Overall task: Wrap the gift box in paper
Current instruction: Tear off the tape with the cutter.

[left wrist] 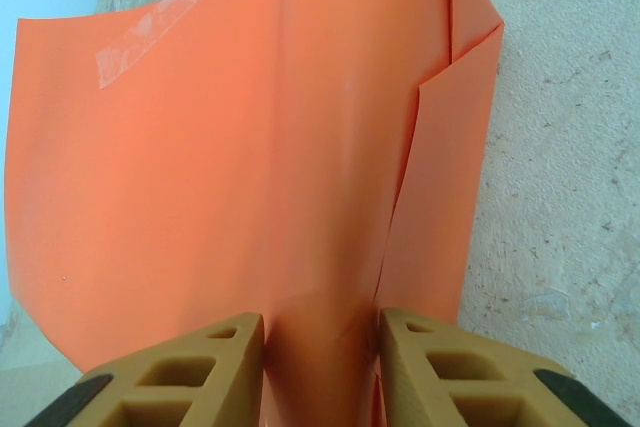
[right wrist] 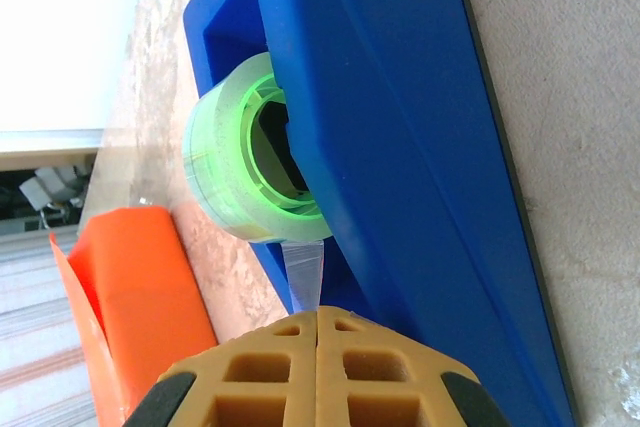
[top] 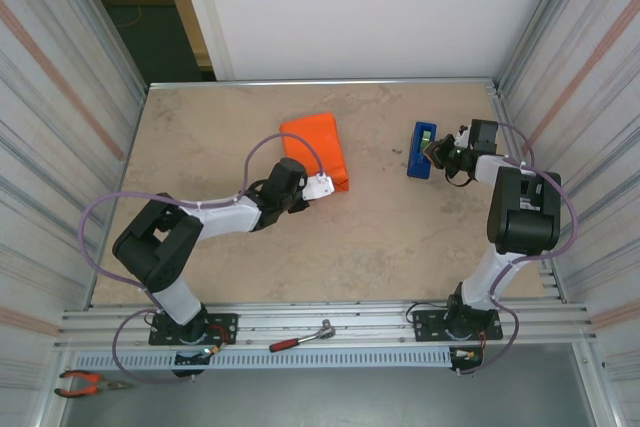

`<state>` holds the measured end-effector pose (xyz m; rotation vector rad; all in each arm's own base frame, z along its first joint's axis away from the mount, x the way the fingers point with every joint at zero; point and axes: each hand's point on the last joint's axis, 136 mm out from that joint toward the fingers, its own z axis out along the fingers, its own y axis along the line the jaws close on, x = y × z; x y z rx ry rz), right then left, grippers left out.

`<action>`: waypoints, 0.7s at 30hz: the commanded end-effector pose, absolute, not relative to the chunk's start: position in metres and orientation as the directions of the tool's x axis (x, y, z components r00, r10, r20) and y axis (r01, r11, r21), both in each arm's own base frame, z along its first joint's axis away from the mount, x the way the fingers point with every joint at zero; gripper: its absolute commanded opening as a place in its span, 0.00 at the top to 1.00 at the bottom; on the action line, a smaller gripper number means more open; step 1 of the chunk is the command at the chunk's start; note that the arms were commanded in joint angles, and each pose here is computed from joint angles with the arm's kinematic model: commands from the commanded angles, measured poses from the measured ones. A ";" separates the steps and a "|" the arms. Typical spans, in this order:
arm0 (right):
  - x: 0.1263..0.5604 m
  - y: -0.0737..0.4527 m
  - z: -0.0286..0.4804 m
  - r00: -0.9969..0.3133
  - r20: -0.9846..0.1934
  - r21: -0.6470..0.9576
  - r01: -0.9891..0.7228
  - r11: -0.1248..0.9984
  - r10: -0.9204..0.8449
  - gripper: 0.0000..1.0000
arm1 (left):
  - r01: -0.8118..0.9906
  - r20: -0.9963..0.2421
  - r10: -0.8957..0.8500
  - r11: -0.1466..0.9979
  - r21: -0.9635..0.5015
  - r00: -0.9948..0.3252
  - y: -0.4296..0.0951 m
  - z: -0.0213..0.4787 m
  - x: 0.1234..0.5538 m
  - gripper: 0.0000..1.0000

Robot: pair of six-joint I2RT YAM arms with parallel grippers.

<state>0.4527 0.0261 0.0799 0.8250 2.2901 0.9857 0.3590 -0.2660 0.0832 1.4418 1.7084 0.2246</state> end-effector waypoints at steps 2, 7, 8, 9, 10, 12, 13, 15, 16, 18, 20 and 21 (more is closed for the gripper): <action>0.451 0.040 0.110 -0.695 -0.219 0.816 0.255 0.519 0.685 1.00 | 0.738 -0.450 0.893 0.317 0.596 -0.020 -0.253 0.060 0.356 0.66; 0.445 0.045 0.123 -0.692 -0.238 0.821 0.231 0.521 0.681 1.00 | 0.739 -0.453 0.891 0.318 0.594 -0.019 -0.253 0.060 0.355 0.66; 0.444 0.046 0.125 -0.691 -0.239 0.823 0.228 0.520 0.682 1.00 | 0.739 -0.454 0.891 0.318 0.594 -0.019 -0.254 0.060 0.355 0.66; 0.443 0.046 0.126 -0.691 -0.241 0.823 0.227 0.521 0.682 1.00 | 0.738 -0.452 0.892 0.318 0.595 -0.020 -0.253 0.060 0.356 0.66; 0.442 0.046 0.126 -0.690 -0.239 0.823 0.229 0.519 0.683 1.00 | 0.737 -0.452 0.892 0.319 0.597 -0.020 -0.253 0.060 0.356 0.66; 0.439 0.046 0.126 -0.688 -0.237 0.824 0.232 0.517 0.686 1.00 | 0.738 -0.452 0.892 0.318 0.595 -0.020 -0.253 0.060 0.355 0.66; 0.437 0.047 0.128 -0.687 -0.237 0.827 0.229 0.514 0.687 1.00 | 0.736 -0.451 0.892 0.319 0.597 -0.021 -0.253 0.061 0.356 0.66; 0.434 0.047 0.128 -0.682 -0.236 0.831 0.228 0.508 0.692 1.00 | 0.737 -0.451 0.892 0.319 0.596 -0.021 -0.253 0.060 0.356 0.66; 0.432 0.047 0.130 -0.680 -0.236 0.832 0.227 0.506 0.694 1.00 | 0.737 -0.450 0.893 0.319 0.596 -0.022 -0.252 0.060 0.355 0.66; 0.429 0.049 0.129 -0.680 -0.236 0.833 0.227 0.505 0.695 1.00 | 0.736 -0.451 0.892 0.319 0.597 -0.021 -0.252 0.061 0.356 0.66; 0.426 0.049 0.129 -0.677 -0.234 0.832 0.231 0.504 0.697 1.00 | 0.737 -0.451 0.892 0.319 0.596 -0.021 -0.253 0.061 0.356 0.66; 0.424 0.050 0.128 -0.678 -0.234 0.832 0.232 0.504 0.697 1.00 | 0.736 -0.451 0.892 0.319 0.597 -0.021 -0.253 0.061 0.356 0.66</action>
